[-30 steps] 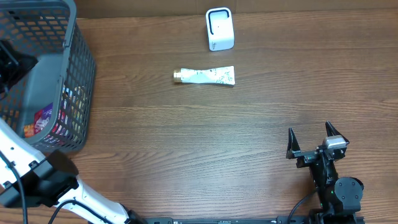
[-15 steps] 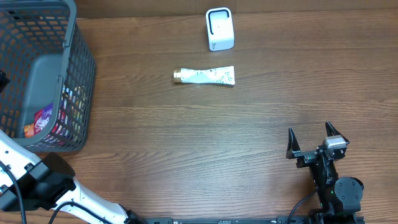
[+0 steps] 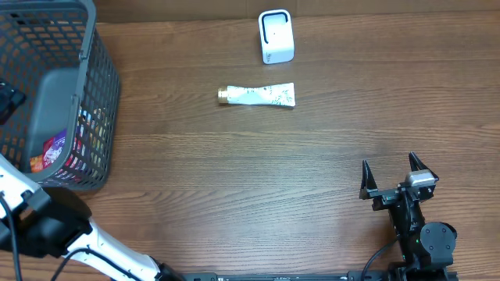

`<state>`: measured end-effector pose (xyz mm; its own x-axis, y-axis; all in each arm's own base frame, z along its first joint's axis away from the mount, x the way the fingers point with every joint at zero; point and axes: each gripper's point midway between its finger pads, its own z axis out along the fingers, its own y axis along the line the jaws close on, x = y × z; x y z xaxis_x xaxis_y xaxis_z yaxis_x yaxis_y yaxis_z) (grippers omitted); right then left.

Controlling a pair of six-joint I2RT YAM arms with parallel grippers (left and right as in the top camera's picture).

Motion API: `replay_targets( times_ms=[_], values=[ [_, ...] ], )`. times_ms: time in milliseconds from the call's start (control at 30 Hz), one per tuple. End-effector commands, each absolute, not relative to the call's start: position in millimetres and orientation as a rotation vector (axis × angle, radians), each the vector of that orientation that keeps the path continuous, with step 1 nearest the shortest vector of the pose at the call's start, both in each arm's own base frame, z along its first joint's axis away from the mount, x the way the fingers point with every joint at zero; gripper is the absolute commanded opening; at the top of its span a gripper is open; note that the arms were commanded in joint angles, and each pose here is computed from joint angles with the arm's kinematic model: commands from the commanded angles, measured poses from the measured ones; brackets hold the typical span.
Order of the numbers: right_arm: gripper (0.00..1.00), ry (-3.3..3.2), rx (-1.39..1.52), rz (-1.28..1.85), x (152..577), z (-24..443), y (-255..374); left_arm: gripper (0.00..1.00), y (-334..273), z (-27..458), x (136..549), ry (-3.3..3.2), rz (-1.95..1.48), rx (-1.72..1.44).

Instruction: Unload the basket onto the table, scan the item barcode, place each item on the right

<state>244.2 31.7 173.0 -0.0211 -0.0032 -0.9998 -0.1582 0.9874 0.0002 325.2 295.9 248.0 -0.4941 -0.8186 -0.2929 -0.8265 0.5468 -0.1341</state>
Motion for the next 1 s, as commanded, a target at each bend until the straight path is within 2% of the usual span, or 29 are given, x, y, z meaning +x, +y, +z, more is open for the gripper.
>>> replay_targets(
  times_ms=[0, 300, 967],
  values=[
    [1.00, 1.583, -0.137, 0.128, 244, 171, 34, 1.00, 300, 207, 329, 2.575, 0.005, -1.384],
    [1.00, 1.583, -0.137, 0.128, 244, 171, 34, 1.00, 272, 131, 347, 2.823, -0.122, -1.384],
    [1.00, 1.583, -0.137, 0.128, 244, 171, 34, 1.00, 249, 107, 338, 2.977, -0.142, -1.355]
  ],
)
